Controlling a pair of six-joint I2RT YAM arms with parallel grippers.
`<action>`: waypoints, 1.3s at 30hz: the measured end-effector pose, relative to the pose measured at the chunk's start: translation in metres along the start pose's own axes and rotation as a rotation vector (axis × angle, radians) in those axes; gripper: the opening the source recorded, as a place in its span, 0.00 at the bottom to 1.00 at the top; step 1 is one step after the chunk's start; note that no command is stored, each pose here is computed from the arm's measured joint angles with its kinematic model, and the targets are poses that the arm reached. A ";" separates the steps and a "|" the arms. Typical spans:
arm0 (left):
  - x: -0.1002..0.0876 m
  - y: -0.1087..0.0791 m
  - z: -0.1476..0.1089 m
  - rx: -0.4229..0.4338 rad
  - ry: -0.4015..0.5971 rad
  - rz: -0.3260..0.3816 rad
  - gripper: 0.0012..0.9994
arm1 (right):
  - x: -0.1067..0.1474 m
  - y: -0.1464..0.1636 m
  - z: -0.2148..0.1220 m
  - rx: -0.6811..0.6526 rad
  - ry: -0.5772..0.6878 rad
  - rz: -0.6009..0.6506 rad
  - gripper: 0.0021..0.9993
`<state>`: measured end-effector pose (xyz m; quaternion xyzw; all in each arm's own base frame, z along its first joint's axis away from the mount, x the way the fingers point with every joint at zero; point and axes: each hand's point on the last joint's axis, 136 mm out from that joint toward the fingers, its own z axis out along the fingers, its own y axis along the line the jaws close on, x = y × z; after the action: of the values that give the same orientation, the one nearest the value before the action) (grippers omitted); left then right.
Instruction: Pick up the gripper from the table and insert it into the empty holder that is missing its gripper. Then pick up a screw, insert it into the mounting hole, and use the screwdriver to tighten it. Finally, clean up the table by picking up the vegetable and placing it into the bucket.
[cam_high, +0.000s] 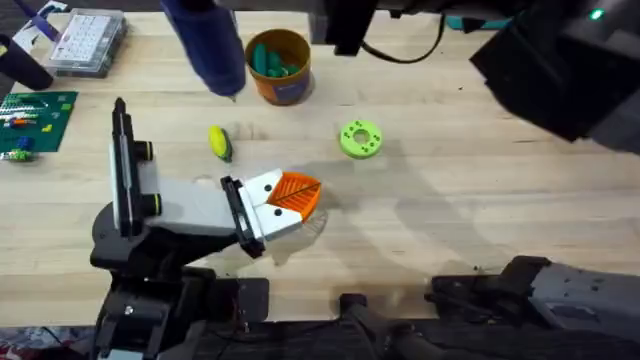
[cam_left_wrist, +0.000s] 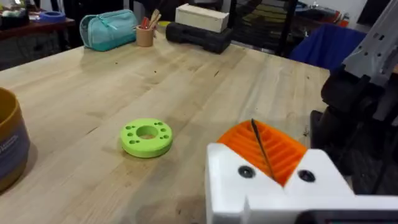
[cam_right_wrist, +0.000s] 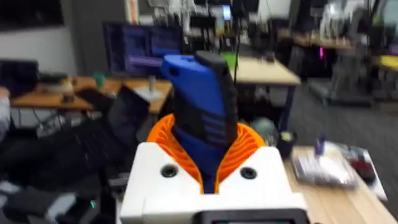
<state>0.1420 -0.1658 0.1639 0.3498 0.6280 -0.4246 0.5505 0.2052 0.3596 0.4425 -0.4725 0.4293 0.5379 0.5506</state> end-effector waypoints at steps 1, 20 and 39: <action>0.000 0.000 0.000 0.000 0.000 0.000 0.01 | 0.005 -0.003 -0.001 0.009 0.023 0.005 0.07; 0.000 0.000 0.000 0.000 0.000 0.000 0.01 | 0.151 -0.153 -0.117 0.539 0.761 -0.350 0.07; 0.000 0.000 0.000 0.000 0.000 0.000 0.01 | 0.360 -0.267 -0.261 0.554 1.402 -0.541 0.07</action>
<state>0.1421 -0.1657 0.1639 0.3498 0.6280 -0.4244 0.5506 0.5002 0.1771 0.0562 -0.6342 0.6640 -0.1627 0.3612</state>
